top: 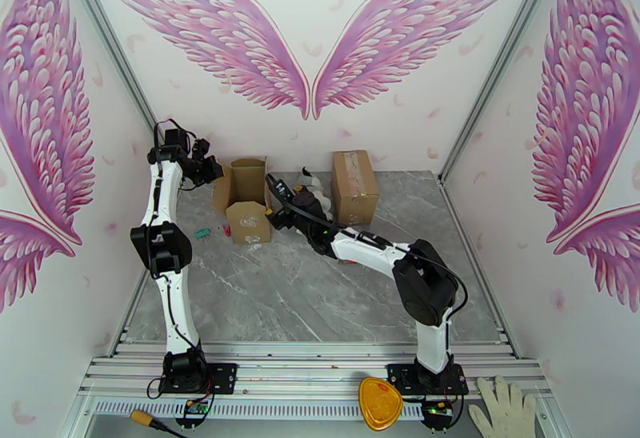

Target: Unpack the express box

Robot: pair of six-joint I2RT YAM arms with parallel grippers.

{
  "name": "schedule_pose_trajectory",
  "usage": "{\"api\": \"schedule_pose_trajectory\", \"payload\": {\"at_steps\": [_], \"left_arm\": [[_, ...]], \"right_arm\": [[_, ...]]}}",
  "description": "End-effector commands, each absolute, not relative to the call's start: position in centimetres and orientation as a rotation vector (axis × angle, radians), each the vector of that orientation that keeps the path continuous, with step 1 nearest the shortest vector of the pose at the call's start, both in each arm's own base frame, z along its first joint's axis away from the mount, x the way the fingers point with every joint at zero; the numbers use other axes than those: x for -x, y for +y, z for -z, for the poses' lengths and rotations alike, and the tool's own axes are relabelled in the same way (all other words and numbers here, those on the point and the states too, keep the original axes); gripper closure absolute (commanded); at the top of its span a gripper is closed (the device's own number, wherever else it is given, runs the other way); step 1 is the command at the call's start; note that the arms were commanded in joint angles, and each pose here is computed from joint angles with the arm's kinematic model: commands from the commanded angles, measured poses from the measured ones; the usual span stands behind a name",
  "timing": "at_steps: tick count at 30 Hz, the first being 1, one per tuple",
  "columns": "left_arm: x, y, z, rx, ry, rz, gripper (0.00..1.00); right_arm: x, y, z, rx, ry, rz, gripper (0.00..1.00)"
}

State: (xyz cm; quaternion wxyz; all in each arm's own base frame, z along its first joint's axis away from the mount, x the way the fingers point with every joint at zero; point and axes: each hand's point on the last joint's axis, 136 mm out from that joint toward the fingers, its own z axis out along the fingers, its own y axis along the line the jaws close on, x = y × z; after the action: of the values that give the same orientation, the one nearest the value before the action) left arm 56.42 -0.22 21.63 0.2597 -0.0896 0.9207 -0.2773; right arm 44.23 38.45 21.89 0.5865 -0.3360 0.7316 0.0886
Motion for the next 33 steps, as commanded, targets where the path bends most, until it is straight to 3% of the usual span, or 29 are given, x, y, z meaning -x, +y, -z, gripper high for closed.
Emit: {"api": "schedule_pose_trajectory", "payload": {"at_steps": [1,3,6,13,19,24,33], "left_arm": [[-56.9,-0.2,-23.8,0.207,2.438,0.709,0.81],[-56.8,-0.2,-25.1,0.194,2.409,0.690,0.74],[-56.7,-0.1,-27.9,0.190,2.347,0.631,0.52],[-55.2,-1.5,-34.6,0.145,2.215,0.529,0.28],[-52.0,-6.6,-40.3,0.041,2.117,0.400,0.26],[-50.0,-14.1,-42.9,-0.035,2.016,0.492,0.23],[-50.6,-28.3,-36.7,-0.128,2.101,0.790,0.22]], "right_arm": [[-43.3,36.8,-25.1,0.737,1.701,-0.256,0.01],[-42.9,35.7,-26.5,0.700,1.700,-0.280,0.01],[-41.9,33.6,-29.0,0.631,1.680,-0.374,0.01],[-41.0,28.3,-32.3,0.518,1.704,-0.387,0.01],[-44.8,18.2,-34.0,0.205,1.817,-0.326,0.00],[-49.0,11.7,-31.6,0.038,2.012,-0.322,0.00],[-55.1,7.2,-24.6,-0.090,2.152,-0.455,0.00]]}}
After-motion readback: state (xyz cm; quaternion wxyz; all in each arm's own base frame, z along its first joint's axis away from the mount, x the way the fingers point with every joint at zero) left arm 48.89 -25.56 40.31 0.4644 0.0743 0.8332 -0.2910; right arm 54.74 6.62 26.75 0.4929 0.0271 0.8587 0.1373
